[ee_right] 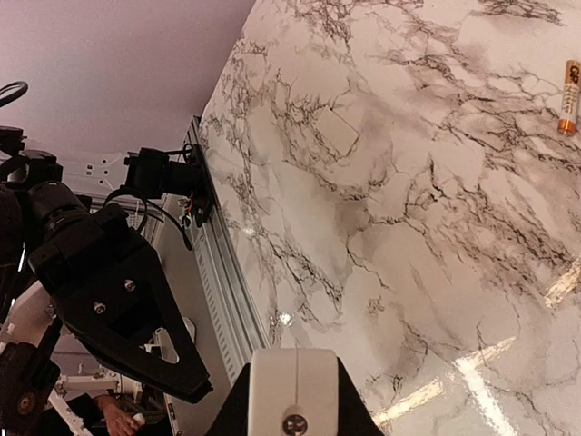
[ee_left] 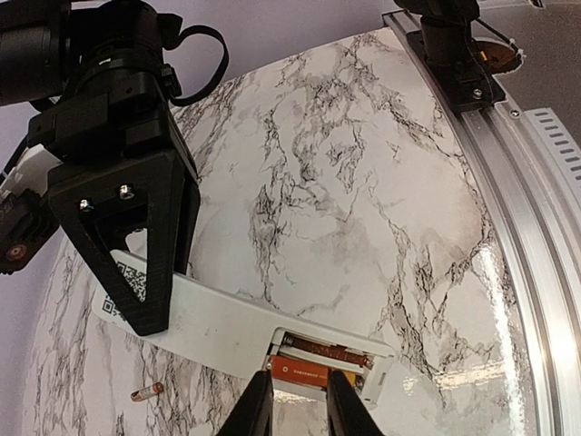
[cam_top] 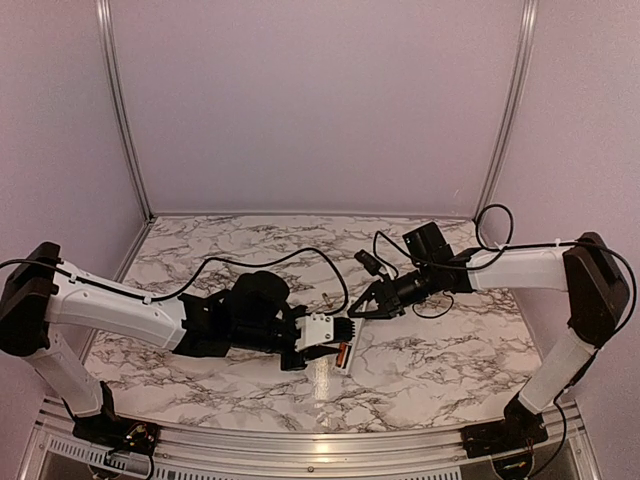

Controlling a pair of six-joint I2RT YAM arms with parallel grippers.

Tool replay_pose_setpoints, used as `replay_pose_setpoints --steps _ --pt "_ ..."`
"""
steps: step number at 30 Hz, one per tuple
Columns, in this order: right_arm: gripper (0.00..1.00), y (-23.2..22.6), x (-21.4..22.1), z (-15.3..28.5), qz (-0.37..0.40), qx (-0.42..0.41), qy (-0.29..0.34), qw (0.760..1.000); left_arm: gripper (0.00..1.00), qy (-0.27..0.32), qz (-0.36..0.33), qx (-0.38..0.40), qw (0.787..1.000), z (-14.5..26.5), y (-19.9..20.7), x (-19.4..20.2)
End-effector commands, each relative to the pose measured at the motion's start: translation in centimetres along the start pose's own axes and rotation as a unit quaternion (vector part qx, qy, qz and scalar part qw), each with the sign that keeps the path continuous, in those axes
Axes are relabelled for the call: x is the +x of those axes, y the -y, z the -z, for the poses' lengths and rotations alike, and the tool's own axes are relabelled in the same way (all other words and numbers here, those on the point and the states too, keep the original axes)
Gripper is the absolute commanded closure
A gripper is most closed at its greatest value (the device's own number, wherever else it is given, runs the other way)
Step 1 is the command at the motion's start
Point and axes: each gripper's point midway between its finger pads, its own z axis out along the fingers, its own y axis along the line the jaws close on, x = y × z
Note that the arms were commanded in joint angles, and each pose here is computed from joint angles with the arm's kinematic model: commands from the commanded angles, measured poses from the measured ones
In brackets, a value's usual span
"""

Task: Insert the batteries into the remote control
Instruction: Load the battery into the battery compartment.

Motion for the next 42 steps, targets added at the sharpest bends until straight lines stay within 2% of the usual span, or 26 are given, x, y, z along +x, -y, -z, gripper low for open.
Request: replay_pose_setpoints --steps 1,29,42 --pt "1.0 -1.5 0.0 -0.5 0.018 -0.017 -0.011 1.0 0.78 -0.022 -0.02 -0.007 1.0 -0.7 -0.3 0.4" --pt "1.0 -1.7 0.3 -0.9 0.023 -0.019 -0.021 0.999 0.78 -0.051 -0.027 0.015 0.998 -2.3 0.0 1.3" --pt "1.0 -1.8 0.3 -0.9 0.023 -0.019 -0.022 0.999 0.82 -0.072 -0.034 0.03 0.996 -2.5 0.4 2.1"
